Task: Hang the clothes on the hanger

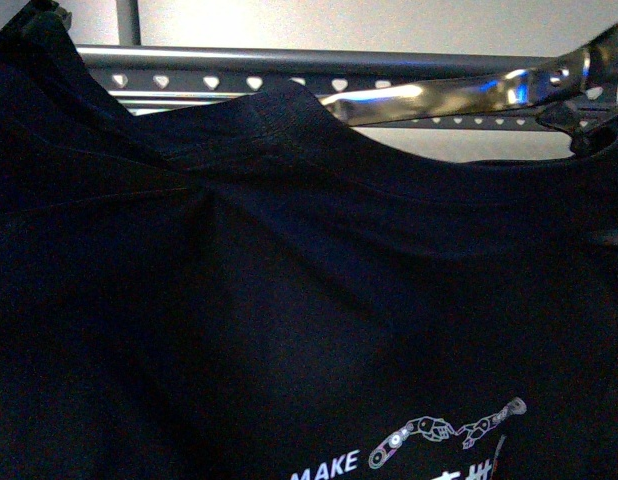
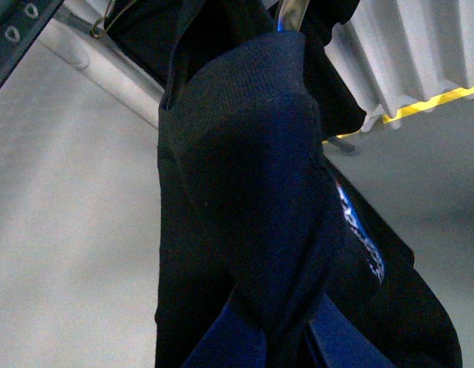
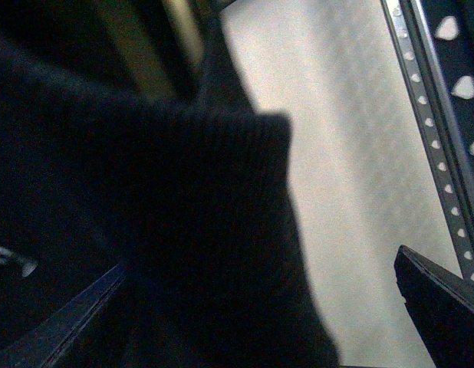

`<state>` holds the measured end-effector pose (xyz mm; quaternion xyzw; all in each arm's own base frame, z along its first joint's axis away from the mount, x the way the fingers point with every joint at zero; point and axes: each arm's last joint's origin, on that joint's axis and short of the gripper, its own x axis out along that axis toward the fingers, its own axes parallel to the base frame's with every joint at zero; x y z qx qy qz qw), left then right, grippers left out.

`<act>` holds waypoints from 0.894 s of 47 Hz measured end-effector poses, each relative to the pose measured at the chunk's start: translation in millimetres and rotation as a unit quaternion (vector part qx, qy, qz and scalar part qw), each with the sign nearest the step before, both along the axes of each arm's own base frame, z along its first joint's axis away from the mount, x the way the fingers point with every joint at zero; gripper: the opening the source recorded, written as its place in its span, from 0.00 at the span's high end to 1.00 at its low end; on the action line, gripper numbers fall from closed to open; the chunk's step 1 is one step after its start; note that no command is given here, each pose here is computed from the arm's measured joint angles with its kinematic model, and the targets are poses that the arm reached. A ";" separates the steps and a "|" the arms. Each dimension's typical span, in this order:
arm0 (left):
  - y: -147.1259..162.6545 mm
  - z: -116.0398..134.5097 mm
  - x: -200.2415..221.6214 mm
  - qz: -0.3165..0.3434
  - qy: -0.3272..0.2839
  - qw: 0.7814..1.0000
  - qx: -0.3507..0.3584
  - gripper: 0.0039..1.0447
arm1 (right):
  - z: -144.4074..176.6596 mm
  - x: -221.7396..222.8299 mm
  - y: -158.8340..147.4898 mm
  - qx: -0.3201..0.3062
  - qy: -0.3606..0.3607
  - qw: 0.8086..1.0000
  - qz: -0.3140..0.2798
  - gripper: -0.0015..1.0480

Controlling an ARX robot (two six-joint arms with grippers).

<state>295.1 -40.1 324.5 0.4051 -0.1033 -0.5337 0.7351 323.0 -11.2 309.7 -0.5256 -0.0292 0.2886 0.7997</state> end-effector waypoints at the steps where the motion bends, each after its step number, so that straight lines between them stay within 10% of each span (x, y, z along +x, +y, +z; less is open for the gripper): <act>1: 0.0 0.0 0.0 0.000 0.000 1.000 0.000 0.96 | 0.8 0.1 -0.6 0.001 0.000 1.000 0.000 0.07; 28: -0.8 -0.1 0.0 0.001 0.000 1.000 0.001 0.96 | 6.5 22.3 -5.2 0.038 -0.005 0.999 -0.004 0.08; 42: -0.3 -0.1 0.1 0.003 0.000 1.000 0.002 0.96 | -9.3 26.6 13.6 0.066 -0.006 0.998 0.008 0.63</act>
